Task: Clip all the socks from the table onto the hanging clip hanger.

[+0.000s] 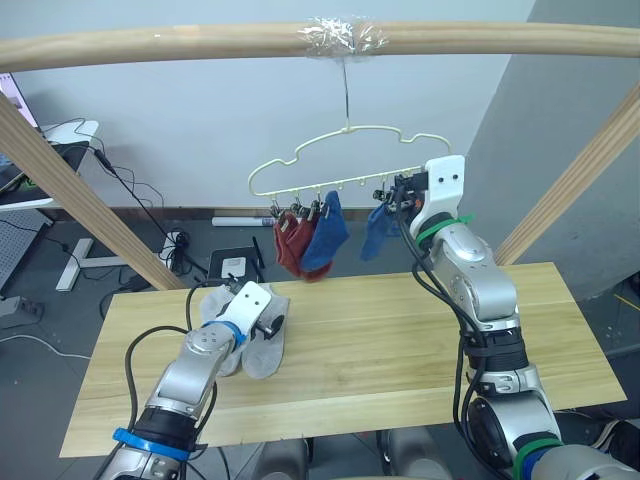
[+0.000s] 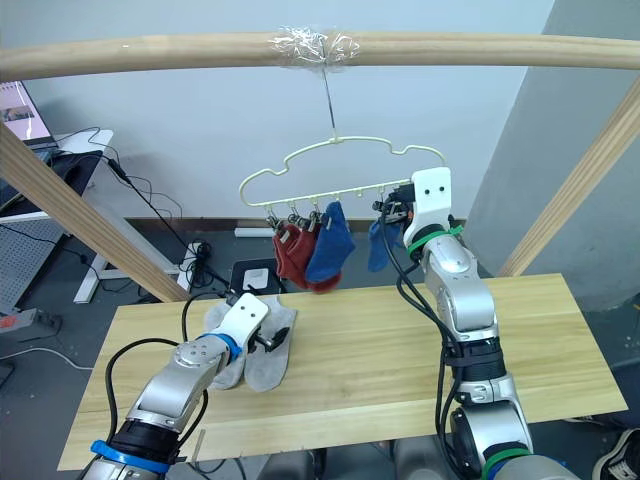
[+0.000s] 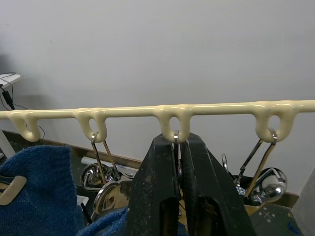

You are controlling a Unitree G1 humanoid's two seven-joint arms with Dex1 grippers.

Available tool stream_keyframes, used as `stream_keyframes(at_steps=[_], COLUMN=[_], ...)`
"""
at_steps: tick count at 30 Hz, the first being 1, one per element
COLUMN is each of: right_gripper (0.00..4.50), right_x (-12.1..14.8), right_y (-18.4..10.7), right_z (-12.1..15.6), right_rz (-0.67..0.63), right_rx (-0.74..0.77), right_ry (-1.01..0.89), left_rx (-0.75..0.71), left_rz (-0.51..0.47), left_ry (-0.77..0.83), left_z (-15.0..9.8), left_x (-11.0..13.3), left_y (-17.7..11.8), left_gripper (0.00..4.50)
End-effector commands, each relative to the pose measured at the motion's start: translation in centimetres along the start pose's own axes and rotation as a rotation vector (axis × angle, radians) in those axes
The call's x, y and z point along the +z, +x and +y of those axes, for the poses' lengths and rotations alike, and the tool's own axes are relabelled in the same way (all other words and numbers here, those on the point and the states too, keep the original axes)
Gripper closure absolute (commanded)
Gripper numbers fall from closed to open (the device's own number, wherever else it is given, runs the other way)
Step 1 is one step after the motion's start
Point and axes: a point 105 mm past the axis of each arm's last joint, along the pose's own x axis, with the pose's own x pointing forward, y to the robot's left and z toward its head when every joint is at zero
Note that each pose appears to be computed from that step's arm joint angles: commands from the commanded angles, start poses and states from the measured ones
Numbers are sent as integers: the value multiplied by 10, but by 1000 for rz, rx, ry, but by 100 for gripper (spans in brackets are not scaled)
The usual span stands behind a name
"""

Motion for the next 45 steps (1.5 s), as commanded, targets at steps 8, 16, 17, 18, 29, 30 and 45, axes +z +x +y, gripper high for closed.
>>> stream_keyframes(at_steps=[8, 16, 17, 18, 29, 30, 45], right_gripper=[449, 450, 450, 450, 450, 450, 450], right_x=[8, 7, 7, 7, 3, 3, 15], right_y=[-5, -6, -6, -6, -13, -14, -26], right_z=[1, 2, 2, 1, -7, -9, -13], right_rz=[-16, -12, -12, -12, 78, 96, 282], right_rx=[-15, -11, -11, -11, 106, 116, 179], right_ry=[28, 27, 26, 25, 32, 40, 376], left_rx=[-138, -226, -238, -253, -390, -412, -446], left_rz=[58, 46, 38, 21, -382, -440, -780], left_ry=[4, 83, 91, 103, 16, 4, 27], left_z=[-12, -28, -31, -35, -70, -75, -123], left_x=[-19, -25, -24, -21, 64, 76, 152], left_y=[7, 1, 0, -1, -34, -41, -50], left_gripper=[0, 193, 216, 244, 447, 447, 447])
